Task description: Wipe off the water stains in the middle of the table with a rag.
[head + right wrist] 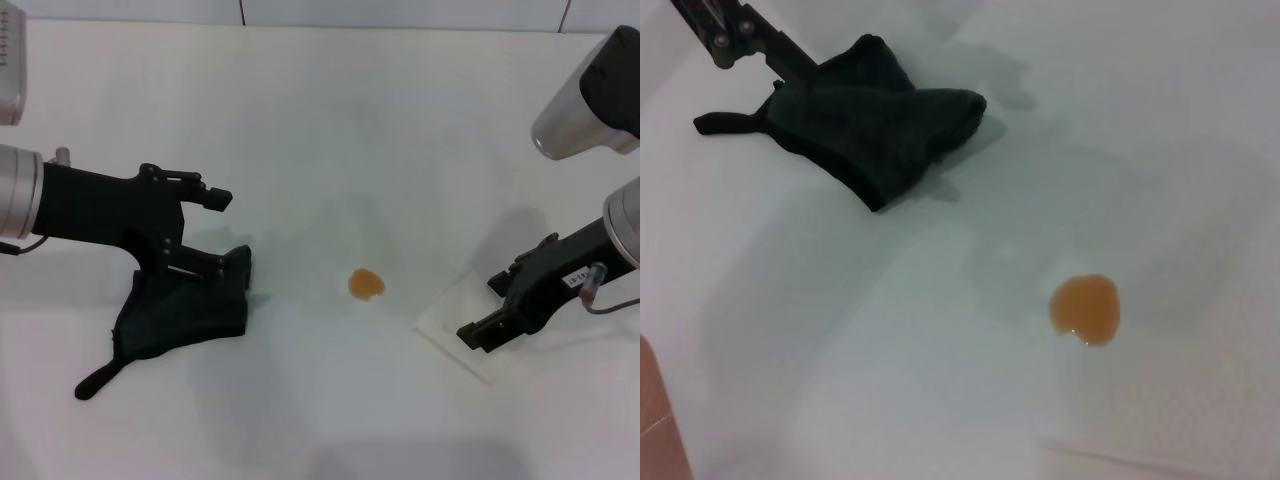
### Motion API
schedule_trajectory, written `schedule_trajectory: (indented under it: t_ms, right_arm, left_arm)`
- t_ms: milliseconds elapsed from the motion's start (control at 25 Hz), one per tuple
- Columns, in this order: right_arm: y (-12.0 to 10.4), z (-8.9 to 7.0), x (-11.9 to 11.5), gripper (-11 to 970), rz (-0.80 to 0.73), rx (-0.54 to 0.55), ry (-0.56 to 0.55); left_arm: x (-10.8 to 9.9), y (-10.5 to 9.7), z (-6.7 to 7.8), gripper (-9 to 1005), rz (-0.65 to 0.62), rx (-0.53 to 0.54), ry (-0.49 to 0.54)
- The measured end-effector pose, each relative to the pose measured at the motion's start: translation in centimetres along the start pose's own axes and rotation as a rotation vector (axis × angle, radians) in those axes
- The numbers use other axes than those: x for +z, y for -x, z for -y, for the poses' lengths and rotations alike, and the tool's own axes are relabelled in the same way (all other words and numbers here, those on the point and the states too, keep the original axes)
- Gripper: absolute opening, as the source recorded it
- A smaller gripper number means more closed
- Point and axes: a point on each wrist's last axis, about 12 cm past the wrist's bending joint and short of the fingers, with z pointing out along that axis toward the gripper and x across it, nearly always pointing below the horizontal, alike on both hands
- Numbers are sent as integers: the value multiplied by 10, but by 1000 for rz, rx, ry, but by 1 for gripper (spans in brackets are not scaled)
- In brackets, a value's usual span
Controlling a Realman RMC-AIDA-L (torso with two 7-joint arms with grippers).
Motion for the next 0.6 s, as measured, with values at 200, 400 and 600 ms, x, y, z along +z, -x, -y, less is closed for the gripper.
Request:
schedule_trajectory:
  t_ms: [200, 400, 600]
  right_arm:
    - [-1, 2, 2, 791, -2, 8, -8]
    - [-2, 3, 5, 791, -4, 14, -8]
    - [-4, 4, 8, 791, -11, 22, -4]
  left_arm:
    - [0, -1, 0, 865, -1, -2, 0]
    - [0, -1, 0, 865, 0, -2, 0]
    - [0, -1, 0, 865, 0, -2, 1]
